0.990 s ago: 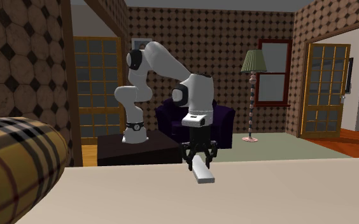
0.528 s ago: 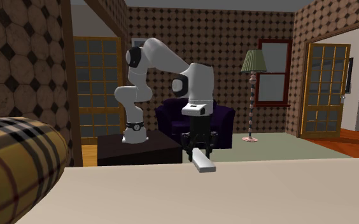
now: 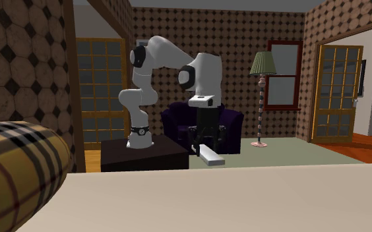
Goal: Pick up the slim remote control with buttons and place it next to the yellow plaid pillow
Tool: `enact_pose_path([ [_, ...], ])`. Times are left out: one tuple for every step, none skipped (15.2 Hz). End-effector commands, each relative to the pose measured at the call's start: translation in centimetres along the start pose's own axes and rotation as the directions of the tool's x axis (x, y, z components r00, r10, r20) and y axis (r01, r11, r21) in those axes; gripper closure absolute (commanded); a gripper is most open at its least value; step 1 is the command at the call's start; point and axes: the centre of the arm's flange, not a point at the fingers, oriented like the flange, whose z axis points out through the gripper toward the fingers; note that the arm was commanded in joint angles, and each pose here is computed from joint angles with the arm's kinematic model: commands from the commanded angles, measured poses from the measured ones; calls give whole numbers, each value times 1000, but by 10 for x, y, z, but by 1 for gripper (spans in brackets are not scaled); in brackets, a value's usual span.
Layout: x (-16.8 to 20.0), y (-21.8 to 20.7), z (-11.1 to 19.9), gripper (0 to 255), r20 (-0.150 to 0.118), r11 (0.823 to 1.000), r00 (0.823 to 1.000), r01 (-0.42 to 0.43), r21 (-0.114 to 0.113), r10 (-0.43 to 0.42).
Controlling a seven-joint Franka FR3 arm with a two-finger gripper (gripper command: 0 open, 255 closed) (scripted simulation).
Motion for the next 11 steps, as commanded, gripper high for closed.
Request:
enact_pose_path([
  [0, 1, -13, 255, 0, 1000, 1000, 0, 0, 0],
  [0, 1, -18, 255, 0, 1000, 1000, 0, 0, 0],
  [0, 1, -24, 255, 0, 1000, 1000, 0, 0, 0],
  [0, 1, -29, 255, 0, 1000, 1000, 0, 0, 0],
  [0, 1, -34, 255, 0, 1000, 1000, 0, 0, 0],
  [0, 1, -39, 255, 0, 1000, 1000, 0, 0, 0],
  [0, 1, -45, 255, 0, 1000, 1000, 0, 0, 0],
  [0, 1, -50, 255, 0, 1000, 1000, 0, 0, 0],
  [0, 1, -55, 255, 0, 1000, 1000, 0, 0, 0],
  [0, 1, -61, 255, 0, 1000, 1000, 0, 0, 0],
  [0, 2, -66, 255, 0, 1000, 1000, 0, 0, 0],
])
